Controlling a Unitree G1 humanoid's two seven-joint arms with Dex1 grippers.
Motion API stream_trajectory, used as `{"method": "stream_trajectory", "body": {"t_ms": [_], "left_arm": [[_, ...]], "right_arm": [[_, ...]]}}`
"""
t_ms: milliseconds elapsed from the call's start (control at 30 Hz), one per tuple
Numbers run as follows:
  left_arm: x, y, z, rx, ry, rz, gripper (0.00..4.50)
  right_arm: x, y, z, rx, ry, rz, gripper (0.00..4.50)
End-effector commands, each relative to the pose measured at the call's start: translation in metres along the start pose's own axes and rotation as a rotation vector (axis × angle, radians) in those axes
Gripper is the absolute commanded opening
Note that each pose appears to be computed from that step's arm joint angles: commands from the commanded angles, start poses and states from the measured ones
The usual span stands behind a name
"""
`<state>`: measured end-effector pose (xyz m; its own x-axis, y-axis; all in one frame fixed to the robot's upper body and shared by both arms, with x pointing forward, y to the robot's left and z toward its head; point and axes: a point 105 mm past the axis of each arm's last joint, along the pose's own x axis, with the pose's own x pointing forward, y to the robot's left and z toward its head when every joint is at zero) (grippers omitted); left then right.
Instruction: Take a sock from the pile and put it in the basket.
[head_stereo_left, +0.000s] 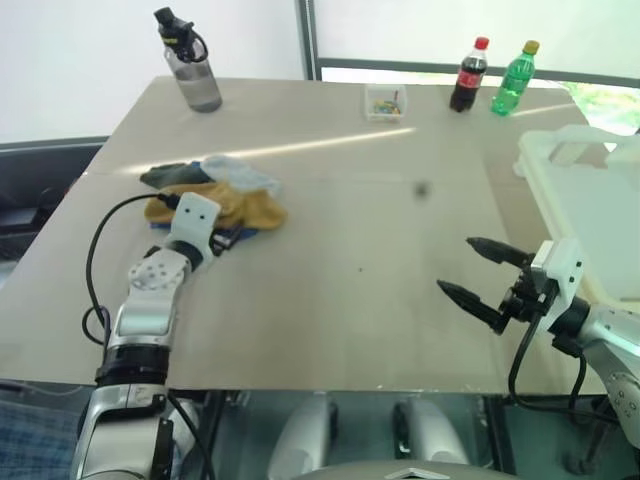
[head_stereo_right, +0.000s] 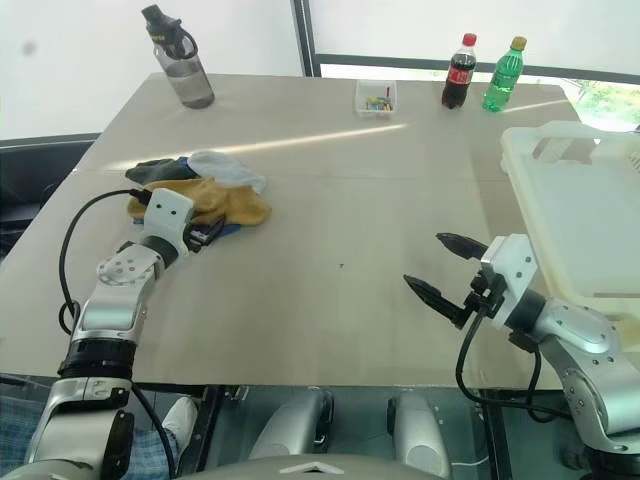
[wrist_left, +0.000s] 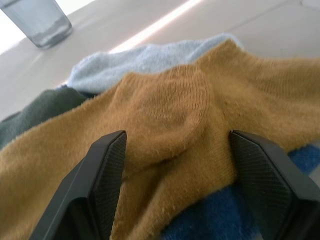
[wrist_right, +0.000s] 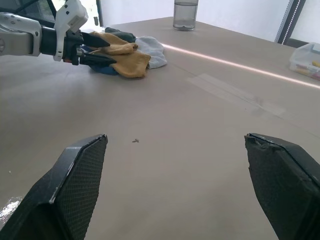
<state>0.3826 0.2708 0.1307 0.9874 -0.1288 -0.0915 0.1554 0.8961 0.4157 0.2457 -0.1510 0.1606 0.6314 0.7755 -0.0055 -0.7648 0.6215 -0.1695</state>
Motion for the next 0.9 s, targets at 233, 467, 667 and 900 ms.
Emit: {"method": "stream_trajectory", "body": {"t_ms": [233,467,667,900], "left_arm": [[0.001,0.008,0.012,-0.03,-0.063,0.04,3.44],[0.004,0.019,0.006,-0.022,-0.035,0.086,3.44],[0.007,0.016,0.004,-0.023,-0.028,0.077,1.78],[0.007,0.011,0.016,-0.034,-0.108,0.062,0.09]], "right_arm": [[0.0,0.004,0.012,-0.037,-0.041,-0.009,4.5],[0.0,0.004,0.011,-0.038,-0.04,-0.018,4.5],[-0.001,0.003,0.011,-0.039,-0.042,-0.024,4.5],[-0.001,0.004,0.01,-0.035,-0.038,-0.025,4.5]]}}
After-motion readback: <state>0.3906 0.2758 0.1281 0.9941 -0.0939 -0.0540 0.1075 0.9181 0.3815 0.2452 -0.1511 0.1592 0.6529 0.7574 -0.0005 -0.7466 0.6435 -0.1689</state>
